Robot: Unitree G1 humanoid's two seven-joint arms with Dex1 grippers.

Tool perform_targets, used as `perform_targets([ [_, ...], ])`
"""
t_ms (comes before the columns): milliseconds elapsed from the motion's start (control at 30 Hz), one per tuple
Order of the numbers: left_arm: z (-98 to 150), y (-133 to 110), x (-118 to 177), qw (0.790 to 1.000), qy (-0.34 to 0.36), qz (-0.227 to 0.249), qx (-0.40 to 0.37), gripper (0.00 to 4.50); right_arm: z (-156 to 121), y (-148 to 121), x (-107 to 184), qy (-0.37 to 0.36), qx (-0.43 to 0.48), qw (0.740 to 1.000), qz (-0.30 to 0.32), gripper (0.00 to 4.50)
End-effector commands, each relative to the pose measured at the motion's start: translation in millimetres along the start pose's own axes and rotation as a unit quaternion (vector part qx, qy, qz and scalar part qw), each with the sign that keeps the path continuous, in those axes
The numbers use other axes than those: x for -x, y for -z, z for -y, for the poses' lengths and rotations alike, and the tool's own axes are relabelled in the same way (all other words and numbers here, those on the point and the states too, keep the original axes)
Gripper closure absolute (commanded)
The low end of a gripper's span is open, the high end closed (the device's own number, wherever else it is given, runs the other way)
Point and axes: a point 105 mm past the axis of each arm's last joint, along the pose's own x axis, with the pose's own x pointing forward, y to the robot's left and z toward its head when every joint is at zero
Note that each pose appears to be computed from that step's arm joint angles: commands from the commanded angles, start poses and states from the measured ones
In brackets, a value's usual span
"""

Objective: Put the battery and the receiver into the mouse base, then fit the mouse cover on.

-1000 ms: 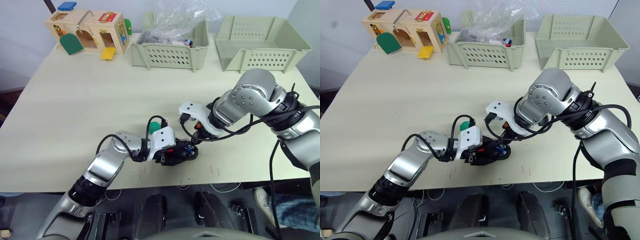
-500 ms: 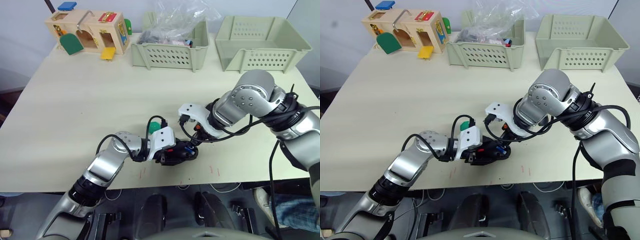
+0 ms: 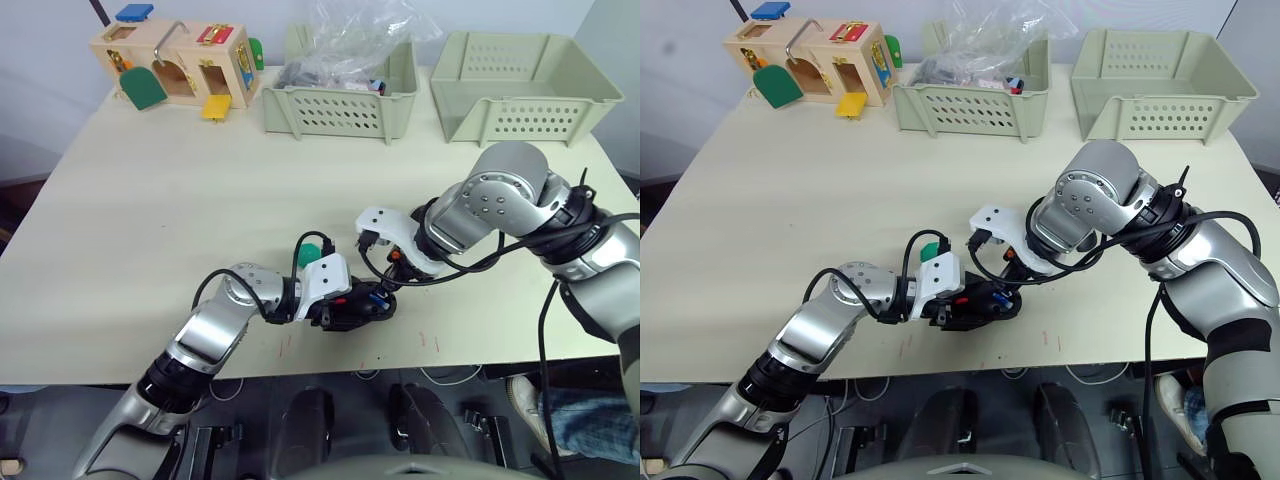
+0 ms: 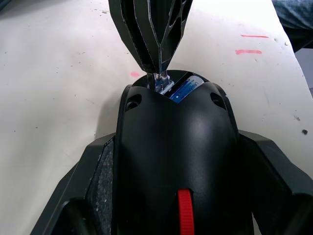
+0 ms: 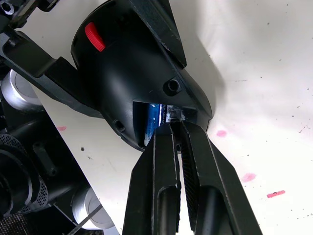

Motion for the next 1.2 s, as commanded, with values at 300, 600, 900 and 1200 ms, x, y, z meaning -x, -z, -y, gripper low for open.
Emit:
perform_targets([
  [300,3.6,-4.3,-1.7,1.000,0.006,0.006,-0.007,1.56,4.0,6.0,0.2,0.008,-0.003,1.000,-0.014,4.50],
  [600,3.0,-2.3,-1.6,1.000,0.005,0.005,-0.006,1.56,2.6,2.4,-2.6,0.007,-0.002,1.000,-0.012,4.50],
  [900,4.7,-1.5,-1.8,1.000,0.004,0.005,-0.005,1.56,-8.2,-5.1,-4.7,-0.012,0.012,1.000,-0.022,4.50],
  [1200,4.8,-2.5,-2.3,1.000,0.003,0.006,-0.005,1.56,-12.7,-8.1,-7.0,-0.008,0.026,0.999,-0.036,4.50],
])
